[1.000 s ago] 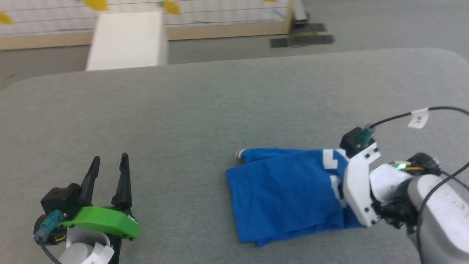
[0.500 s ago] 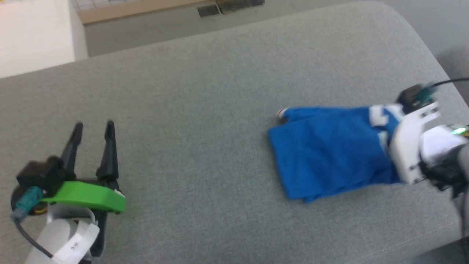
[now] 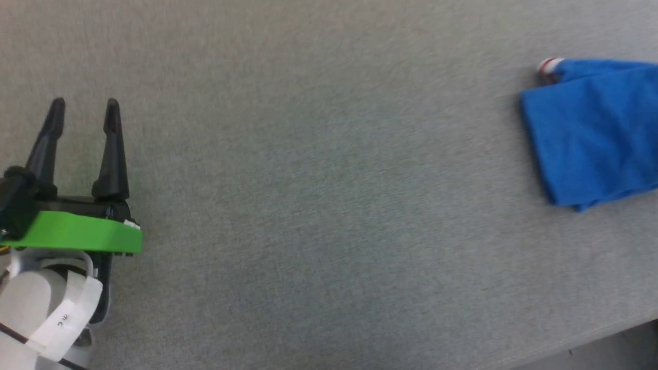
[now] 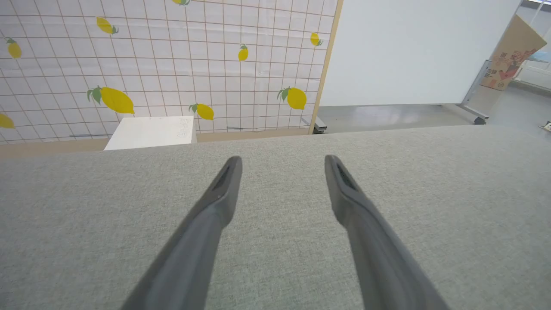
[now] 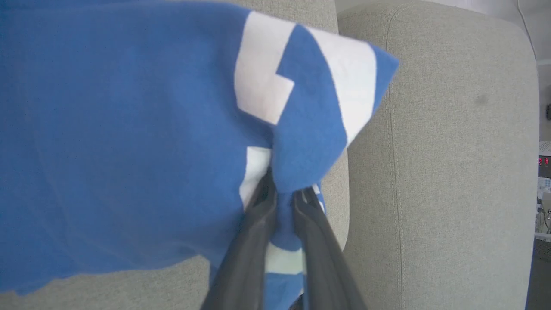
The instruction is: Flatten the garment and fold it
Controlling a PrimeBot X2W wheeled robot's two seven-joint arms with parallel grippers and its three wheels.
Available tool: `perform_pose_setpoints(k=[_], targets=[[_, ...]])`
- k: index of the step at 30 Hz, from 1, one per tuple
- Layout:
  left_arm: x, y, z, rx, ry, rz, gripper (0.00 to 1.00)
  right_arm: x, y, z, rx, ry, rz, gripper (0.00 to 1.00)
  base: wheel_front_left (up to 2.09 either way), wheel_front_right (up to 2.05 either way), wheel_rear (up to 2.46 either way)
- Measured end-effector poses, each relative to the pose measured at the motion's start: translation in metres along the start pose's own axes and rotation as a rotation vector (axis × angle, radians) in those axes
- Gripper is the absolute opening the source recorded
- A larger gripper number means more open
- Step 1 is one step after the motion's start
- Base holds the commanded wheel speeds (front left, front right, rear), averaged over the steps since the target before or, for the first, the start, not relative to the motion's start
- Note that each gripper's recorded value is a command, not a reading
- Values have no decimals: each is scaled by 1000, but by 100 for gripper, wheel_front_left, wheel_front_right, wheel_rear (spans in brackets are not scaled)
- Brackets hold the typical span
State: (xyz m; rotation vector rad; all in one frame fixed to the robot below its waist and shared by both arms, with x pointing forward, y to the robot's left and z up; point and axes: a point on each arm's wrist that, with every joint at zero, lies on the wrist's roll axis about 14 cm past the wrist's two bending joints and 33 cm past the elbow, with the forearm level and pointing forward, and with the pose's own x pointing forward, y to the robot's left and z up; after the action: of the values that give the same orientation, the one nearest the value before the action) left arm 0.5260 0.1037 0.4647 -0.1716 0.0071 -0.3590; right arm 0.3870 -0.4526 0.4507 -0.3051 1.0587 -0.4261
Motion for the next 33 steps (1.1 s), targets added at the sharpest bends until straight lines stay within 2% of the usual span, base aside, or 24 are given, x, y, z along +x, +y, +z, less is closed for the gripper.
perform_pose_setpoints(k=[4,8,9,10,15,21,27,33], targets=[[-1,16,-21,2,44,27,100,24,-9,-2,-18,40,-42,0,0,0,0],[-5,30,-38,9,86,55,100,48,-1,-7,-32,71,-52,0,0,0,0],[-6,33,-41,9,92,62,100,51,0,-6,-43,67,-56,35,0,0,0],[-8,36,-44,12,105,68,100,56,2,-6,-50,69,-57,100,0,0,0],[-14,46,-47,25,122,93,100,67,4,0,-49,56,-61,100,0,0,0],[-17,44,-39,31,112,94,100,57,-6,16,-13,-9,-71,100,0,0,0],[-24,39,-26,25,90,101,100,24,-16,62,43,-194,-52,100,0,0,0],[-34,29,-9,6,55,108,100,-28,-5,120,92,-464,28,100,0,0,0]])
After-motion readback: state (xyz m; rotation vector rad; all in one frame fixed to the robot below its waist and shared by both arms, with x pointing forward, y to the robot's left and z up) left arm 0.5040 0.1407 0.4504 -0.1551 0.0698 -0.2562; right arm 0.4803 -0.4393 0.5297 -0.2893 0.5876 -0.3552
